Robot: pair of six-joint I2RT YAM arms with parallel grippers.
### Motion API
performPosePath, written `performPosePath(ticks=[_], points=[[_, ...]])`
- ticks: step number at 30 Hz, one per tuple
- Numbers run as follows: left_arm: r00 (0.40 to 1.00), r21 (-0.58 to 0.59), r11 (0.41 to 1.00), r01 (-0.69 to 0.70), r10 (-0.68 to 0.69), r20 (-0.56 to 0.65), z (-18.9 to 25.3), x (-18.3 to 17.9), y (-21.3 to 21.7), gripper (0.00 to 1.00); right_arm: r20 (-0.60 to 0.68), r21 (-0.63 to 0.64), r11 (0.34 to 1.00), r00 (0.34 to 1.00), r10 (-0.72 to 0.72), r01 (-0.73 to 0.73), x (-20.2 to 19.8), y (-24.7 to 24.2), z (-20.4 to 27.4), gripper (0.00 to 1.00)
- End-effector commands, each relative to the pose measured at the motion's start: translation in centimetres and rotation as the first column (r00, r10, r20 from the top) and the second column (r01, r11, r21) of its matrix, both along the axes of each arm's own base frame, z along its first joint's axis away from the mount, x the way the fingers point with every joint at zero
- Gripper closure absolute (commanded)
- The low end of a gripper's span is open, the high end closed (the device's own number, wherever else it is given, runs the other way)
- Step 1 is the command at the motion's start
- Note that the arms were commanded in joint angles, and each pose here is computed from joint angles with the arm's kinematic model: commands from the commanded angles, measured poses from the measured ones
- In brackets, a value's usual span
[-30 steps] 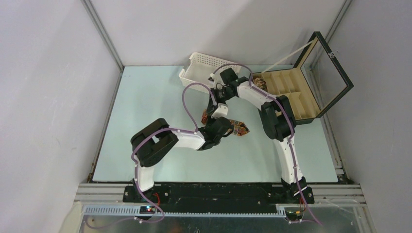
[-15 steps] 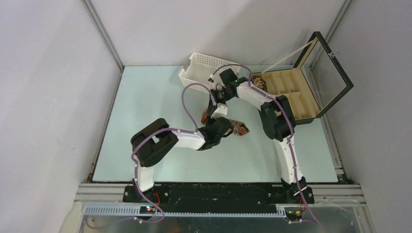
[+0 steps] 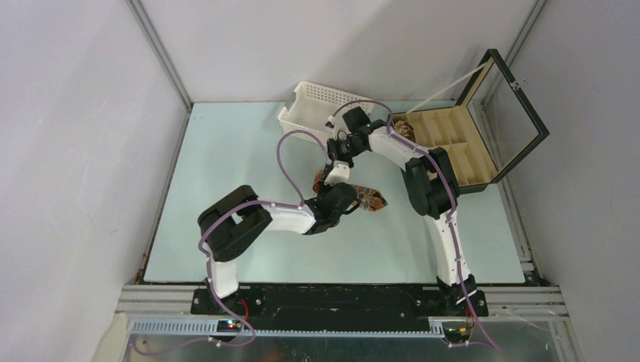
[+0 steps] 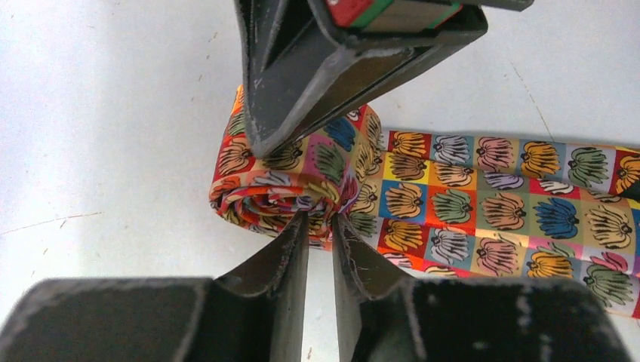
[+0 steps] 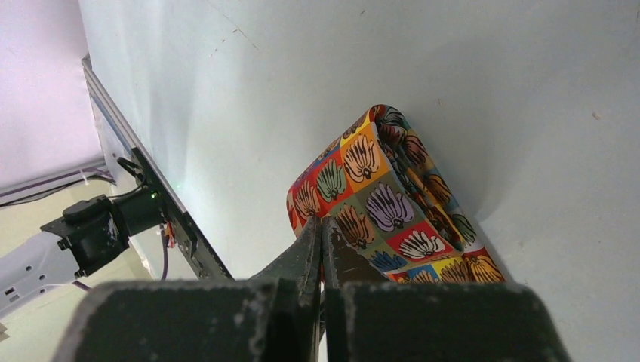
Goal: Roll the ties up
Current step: Roll the tie at the center of the board.
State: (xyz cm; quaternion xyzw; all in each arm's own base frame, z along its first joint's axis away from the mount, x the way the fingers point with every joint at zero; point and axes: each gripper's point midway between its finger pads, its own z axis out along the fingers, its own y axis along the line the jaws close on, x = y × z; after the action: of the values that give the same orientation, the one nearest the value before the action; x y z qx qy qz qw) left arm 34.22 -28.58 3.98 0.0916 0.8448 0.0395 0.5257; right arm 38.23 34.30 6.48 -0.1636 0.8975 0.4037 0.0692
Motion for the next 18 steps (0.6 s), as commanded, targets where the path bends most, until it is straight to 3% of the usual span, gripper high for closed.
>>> performPosePath(ticks=[1, 8, 13, 15, 18], points=[[1.0, -0.101, 0.995, -0.014, 0.016, 0.02, 2.4, -0.7, 0.0, 0.75, 0.037, -0.011, 1.0, 0.999, -0.016, 0.016, 1.3, -0.2, 0.0, 1.0], [0.999, -0.242, 0.97, -0.036, 0.036, -0.002, 4.2, -2.4, 0.8, 0.74, 0.039, -0.005, 1.0, 0.999, -0.019, 0.02, 1.4, -0.1, 0.3, 1.0], [0.995, -0.405, 0.909, -0.095, 0.091, -0.03, 5.4, -4.3, 2.6, 0.7, 0.038, 0.006, 1.0, 0.999, -0.022, 0.022, 1.4, 0.1, 0.4, 1.0], [0.993, -0.493, 0.862, -0.119, 0.104, -0.058, 5.9, -4.5, 3.1, 0.67, 0.039, 0.006, 1.0, 0.999, -0.022, 0.022, 1.3, 0.2, 0.4, 1.0], [0.98, -0.654, 0.733, -0.188, 0.101, -0.169, 6.4, -4.6, 3.1, 0.57, 0.042, 0.004, 1.0, 0.999, -0.021, 0.021, 1.3, 0.2, 0.5, 1.0]])
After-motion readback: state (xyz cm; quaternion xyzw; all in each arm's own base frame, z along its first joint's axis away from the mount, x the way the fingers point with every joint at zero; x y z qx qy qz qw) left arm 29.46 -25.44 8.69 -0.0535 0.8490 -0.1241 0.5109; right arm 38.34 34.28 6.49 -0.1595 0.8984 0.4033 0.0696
